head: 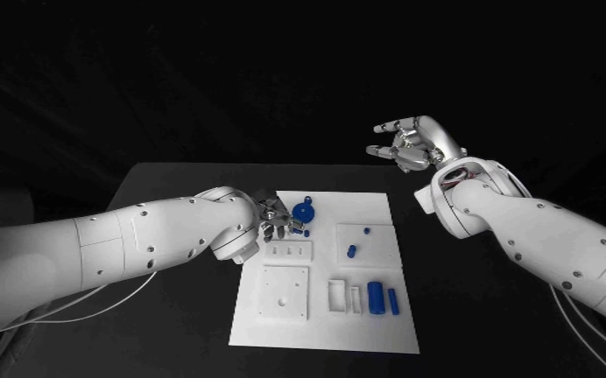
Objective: Assemble the parts on the task board
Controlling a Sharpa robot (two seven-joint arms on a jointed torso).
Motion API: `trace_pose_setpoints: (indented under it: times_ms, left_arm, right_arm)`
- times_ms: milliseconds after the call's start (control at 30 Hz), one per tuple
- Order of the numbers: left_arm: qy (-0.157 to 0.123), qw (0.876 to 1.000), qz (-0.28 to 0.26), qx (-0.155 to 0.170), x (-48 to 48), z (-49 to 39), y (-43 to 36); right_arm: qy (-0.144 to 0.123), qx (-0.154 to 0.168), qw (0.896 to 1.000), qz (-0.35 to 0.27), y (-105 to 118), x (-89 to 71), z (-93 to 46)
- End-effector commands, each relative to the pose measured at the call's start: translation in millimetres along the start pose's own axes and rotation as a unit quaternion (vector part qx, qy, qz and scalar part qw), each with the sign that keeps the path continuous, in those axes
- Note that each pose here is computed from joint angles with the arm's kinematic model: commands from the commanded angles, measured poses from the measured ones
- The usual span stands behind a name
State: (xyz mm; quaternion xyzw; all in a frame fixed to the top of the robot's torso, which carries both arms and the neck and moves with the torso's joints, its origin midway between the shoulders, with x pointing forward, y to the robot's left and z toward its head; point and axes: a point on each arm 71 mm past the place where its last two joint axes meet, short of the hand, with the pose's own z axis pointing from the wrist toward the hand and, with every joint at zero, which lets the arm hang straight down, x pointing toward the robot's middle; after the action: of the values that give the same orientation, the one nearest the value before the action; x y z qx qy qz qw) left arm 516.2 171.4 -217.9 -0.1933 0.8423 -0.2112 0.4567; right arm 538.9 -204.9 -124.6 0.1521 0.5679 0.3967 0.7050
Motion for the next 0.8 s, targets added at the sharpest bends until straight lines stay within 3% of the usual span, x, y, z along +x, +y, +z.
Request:
trace_pose_setpoints:
  times_ms: [33,333,800]
  left_arm:
    - [-0.023,0.999,0.033,-0.012,0.2,1.4,-0.2]
    - [-0.017,0.998,0.052,-0.022,12.6,6.2,4.7]
    - [-0.02,0.998,0.054,-0.036,18.0,11.1,16.0]
  right_arm:
    - [-0.002,-0.006,1.0,0.012,3.7,0.9,3.0]
    - [0.0,-0.009,1.0,0.017,11.5,5.2,8.1]
    - [-0.004,-0.007,1.0,0.024,10.2,4.8,12.2]
